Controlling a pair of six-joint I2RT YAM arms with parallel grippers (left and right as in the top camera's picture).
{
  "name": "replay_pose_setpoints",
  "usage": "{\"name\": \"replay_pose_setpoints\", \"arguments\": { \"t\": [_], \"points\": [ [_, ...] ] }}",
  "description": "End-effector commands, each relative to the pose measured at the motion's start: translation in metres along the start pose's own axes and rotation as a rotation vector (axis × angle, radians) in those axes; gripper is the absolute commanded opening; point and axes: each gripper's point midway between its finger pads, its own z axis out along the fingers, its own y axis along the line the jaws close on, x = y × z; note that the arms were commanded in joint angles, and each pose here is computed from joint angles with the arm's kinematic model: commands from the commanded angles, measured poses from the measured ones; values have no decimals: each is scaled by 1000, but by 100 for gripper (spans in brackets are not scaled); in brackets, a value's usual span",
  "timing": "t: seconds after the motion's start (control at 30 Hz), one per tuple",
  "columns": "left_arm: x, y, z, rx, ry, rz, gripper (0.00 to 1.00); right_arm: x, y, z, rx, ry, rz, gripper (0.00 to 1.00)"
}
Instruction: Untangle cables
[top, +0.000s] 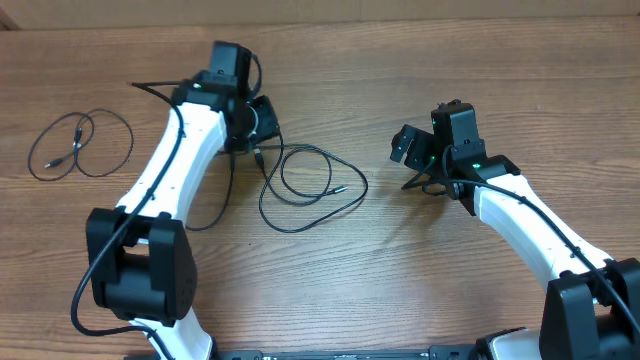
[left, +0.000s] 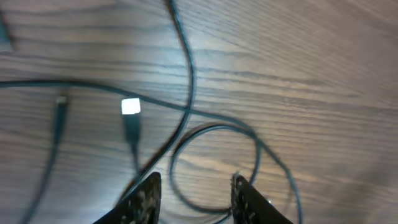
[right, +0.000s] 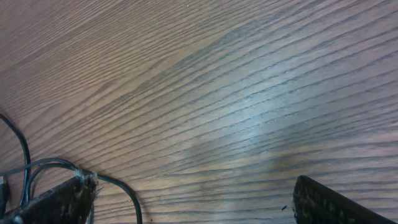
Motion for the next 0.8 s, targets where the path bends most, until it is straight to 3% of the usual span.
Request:
{"name": "replay_pose_setpoints", "arguments": {
  "t": [0.0, 0.27, 0.5, 0.77],
  "points": [
    [7, -5, 14, 5, 2, -51, 36, -2, 1, 0, 2, -11, 0, 100],
    [9, -8, 30, -24, -67, -22, 34, -2, 1, 0, 2, -11, 0, 100],
    [14, -4, 51, -17, -118, -86, 41, -2, 1, 0, 2, -11, 0, 100],
    [9, -4, 61, 21, -171, -115, 42, -2, 1, 0, 2, -11, 0, 100]
  ]
}}
